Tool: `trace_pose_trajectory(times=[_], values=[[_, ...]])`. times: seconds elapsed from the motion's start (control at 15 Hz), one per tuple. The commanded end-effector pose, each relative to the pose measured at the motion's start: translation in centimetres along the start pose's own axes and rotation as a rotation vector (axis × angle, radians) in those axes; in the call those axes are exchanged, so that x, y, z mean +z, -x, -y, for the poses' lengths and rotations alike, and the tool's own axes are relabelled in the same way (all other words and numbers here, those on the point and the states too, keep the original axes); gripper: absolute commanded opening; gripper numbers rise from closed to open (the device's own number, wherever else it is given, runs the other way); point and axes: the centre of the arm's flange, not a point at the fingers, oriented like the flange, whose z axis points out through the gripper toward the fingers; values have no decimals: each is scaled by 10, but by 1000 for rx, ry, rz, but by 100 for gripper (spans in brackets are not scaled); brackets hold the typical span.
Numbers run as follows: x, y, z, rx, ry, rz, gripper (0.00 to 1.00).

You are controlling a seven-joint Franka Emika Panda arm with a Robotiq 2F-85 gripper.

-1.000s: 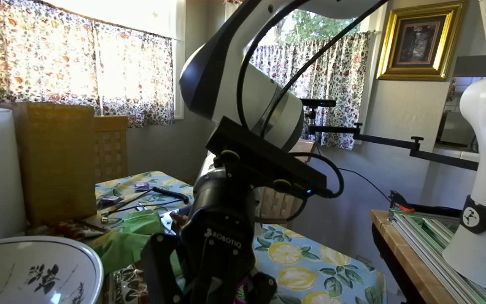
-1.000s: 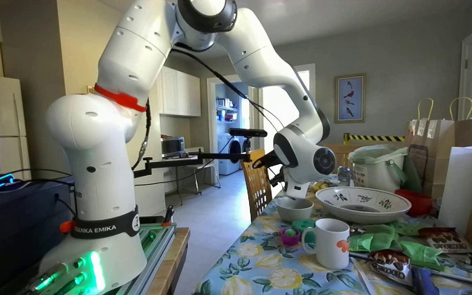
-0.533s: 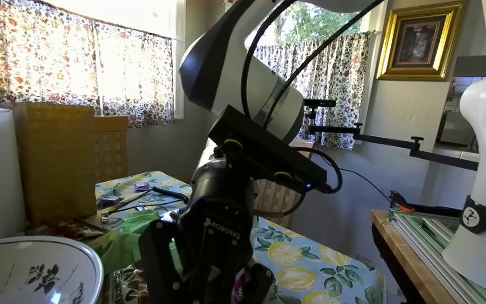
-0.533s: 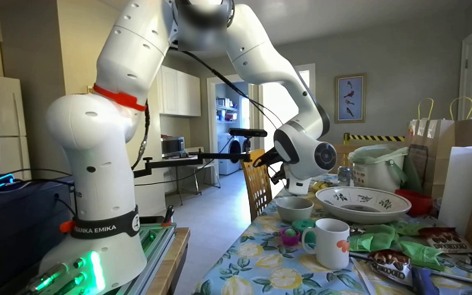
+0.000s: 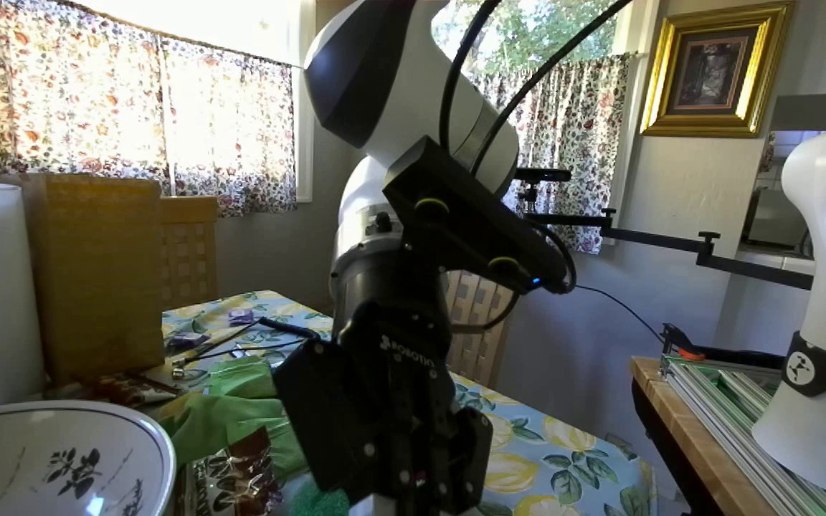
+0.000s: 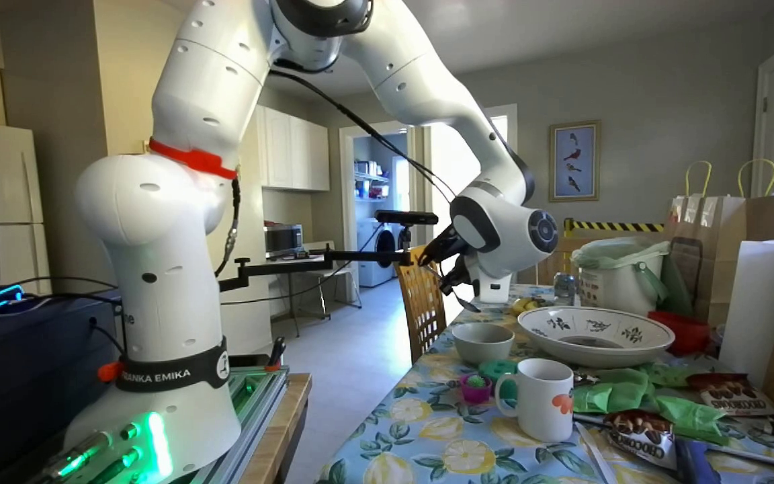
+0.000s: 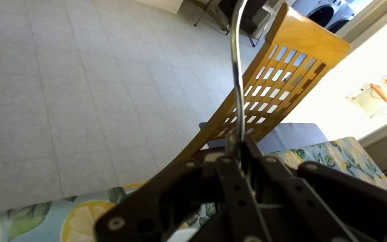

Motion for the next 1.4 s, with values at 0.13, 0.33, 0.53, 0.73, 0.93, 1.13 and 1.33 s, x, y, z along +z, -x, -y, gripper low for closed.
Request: trace_pose_trajectory(times=[0.13,0.33,0.53,0.73,0.93,1.13,1.33], values=[[-49,21,12,-54,80,26,2],[-78,19,2,-49,106,15,2],[-104,14,-13,-59,120,-36,2],[-132,3,-29,-56,106,-71,2],[-151,-2,-46,-53,81,-71,2],[-164,-3,-61,-39,60,-66,2],[-173,-3,-77,-20,41,-58,2]])
